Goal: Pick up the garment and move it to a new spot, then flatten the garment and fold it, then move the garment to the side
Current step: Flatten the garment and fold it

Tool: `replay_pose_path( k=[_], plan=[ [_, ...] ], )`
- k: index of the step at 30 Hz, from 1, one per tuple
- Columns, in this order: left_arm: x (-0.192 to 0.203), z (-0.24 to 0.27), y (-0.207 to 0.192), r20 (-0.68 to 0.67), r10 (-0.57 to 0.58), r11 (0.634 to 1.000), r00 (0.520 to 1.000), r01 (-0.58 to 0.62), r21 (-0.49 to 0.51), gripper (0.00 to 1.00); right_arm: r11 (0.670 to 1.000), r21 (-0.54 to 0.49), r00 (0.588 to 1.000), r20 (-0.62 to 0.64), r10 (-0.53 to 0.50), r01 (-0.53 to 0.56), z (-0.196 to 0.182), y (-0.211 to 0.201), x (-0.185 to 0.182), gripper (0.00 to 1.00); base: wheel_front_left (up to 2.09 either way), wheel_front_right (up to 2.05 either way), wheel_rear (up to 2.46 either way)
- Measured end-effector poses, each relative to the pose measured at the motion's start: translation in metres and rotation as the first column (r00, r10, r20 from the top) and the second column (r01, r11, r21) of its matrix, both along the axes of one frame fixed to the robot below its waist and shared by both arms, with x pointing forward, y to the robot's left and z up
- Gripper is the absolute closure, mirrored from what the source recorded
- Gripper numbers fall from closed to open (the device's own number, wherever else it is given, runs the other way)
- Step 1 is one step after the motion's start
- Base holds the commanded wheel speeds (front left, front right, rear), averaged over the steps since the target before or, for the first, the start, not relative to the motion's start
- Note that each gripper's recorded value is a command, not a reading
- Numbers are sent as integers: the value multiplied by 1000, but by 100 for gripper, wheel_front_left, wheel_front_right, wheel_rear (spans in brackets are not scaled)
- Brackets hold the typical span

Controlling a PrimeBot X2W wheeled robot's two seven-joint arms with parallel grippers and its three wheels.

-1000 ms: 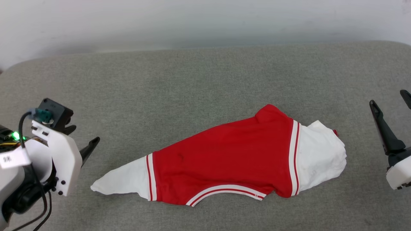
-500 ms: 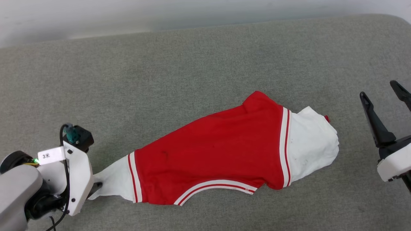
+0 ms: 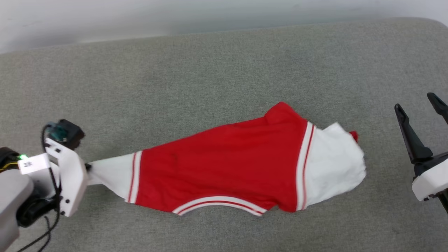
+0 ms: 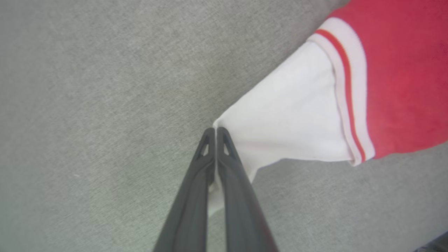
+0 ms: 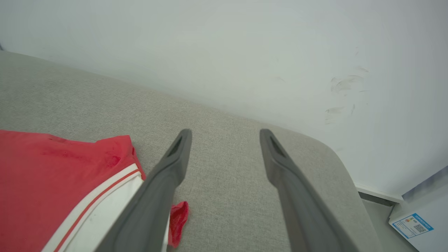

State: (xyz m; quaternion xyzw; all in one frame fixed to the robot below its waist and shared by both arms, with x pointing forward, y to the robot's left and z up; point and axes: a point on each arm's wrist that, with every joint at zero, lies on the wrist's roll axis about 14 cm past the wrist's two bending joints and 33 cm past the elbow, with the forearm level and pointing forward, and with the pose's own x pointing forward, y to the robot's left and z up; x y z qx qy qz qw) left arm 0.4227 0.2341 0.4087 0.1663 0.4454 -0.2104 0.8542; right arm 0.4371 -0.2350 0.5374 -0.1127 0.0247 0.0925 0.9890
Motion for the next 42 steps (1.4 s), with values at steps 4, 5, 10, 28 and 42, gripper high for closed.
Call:
replay_pose_path(
  k=[4,5,10,28,42],
  plan=[
    [2,7,19,44,49,998,998,-50,26,100,1000,5,1000,-13,-2,2,-4,1,-5,0,0,0,0],
    [-1,5,19,47,54,998,997,-55,19,100,1000,5,1000,-17,-1,1,-4,1,-5,0,0,0,0],
    [8,16,12,194,89,996,977,-83,-39,0,1000,-11,1000,-16,27,-27,1,8,-7,0,0,0,0],
    [17,142,-2,830,308,950,465,-192,-245,0,971,-84,754,-646,120,-226,-59,31,-38,0,0,0,0],
    [-14,134,-4,834,455,881,312,-298,-368,0,978,69,481,-863,157,-195,-157,61,-53,0,0,0,0]
  ],
)
